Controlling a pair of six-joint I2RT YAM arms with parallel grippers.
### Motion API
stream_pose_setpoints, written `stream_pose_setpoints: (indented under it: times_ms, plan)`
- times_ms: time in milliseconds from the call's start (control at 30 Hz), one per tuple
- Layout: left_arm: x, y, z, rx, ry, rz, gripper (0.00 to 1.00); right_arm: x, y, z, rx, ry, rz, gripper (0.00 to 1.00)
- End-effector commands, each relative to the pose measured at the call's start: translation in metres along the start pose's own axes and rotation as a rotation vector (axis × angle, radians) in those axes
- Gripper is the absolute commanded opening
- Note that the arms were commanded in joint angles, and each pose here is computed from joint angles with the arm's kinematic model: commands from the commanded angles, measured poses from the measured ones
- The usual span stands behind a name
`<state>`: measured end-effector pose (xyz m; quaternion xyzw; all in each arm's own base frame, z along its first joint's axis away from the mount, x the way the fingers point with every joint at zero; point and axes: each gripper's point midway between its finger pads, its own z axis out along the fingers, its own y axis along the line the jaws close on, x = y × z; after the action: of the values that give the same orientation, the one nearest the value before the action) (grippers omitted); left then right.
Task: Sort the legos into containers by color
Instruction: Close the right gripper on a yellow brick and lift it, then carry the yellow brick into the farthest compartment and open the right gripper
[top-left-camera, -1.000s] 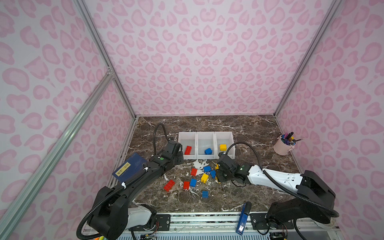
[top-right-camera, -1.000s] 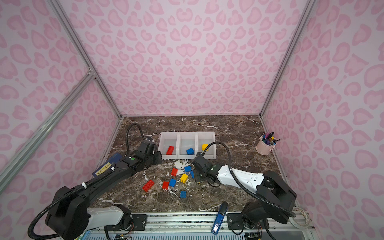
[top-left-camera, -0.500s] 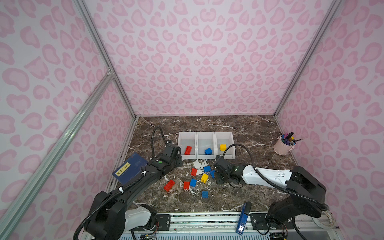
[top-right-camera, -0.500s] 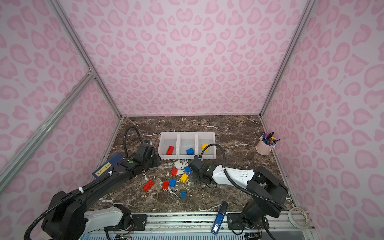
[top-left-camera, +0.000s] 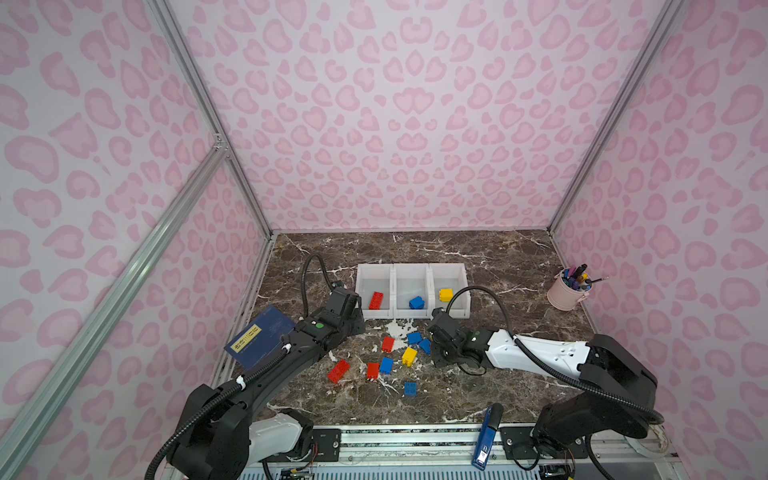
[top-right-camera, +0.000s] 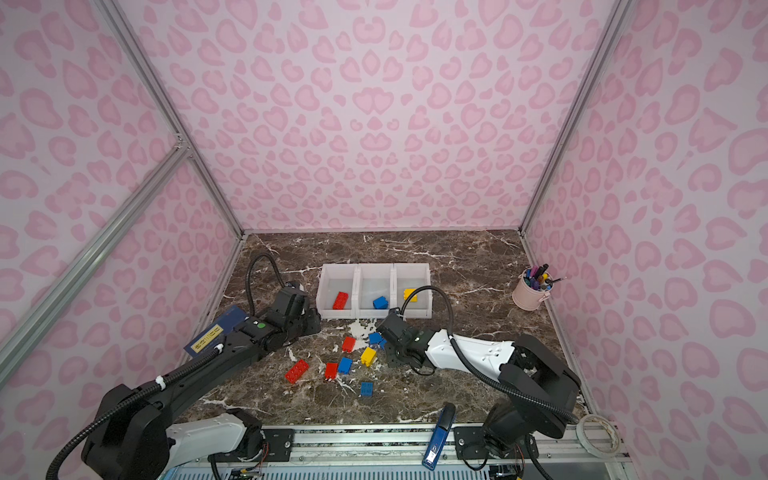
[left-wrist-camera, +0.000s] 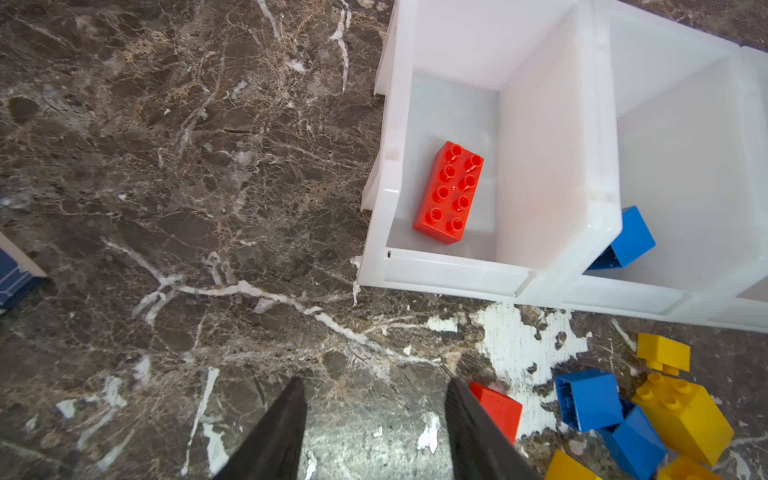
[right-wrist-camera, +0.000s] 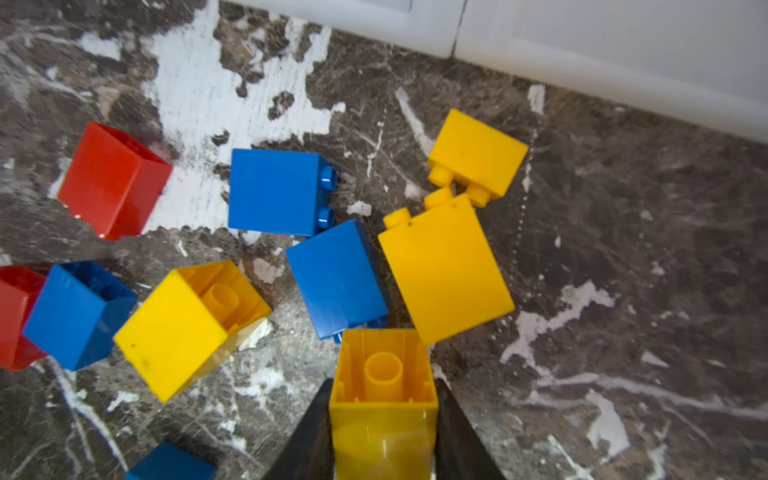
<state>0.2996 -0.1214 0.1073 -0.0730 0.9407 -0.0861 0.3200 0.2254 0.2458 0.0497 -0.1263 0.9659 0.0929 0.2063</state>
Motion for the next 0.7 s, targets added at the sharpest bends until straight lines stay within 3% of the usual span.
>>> stream_pose_setpoints:
  times_ms: [0, 367, 667]
  plan:
    - [-0.001, 0.003, -0.001, -0.011, -0.012, -0.009, 0.56, -0.006, -0.008, -0.011, 0.037, -0.015, -0.026, 0.37]
    - [-0.003, 0.003, -0.005, -0.005, -0.021, -0.010, 0.56, -0.088, -0.052, -0.048, 0.106, -0.149, 0.019, 0.36]
    - [-0.001, 0.001, -0.006, 0.008, -0.013, -0.012, 0.56, -0.149, -0.087, -0.021, 0.131, -0.163, 0.070, 0.35]
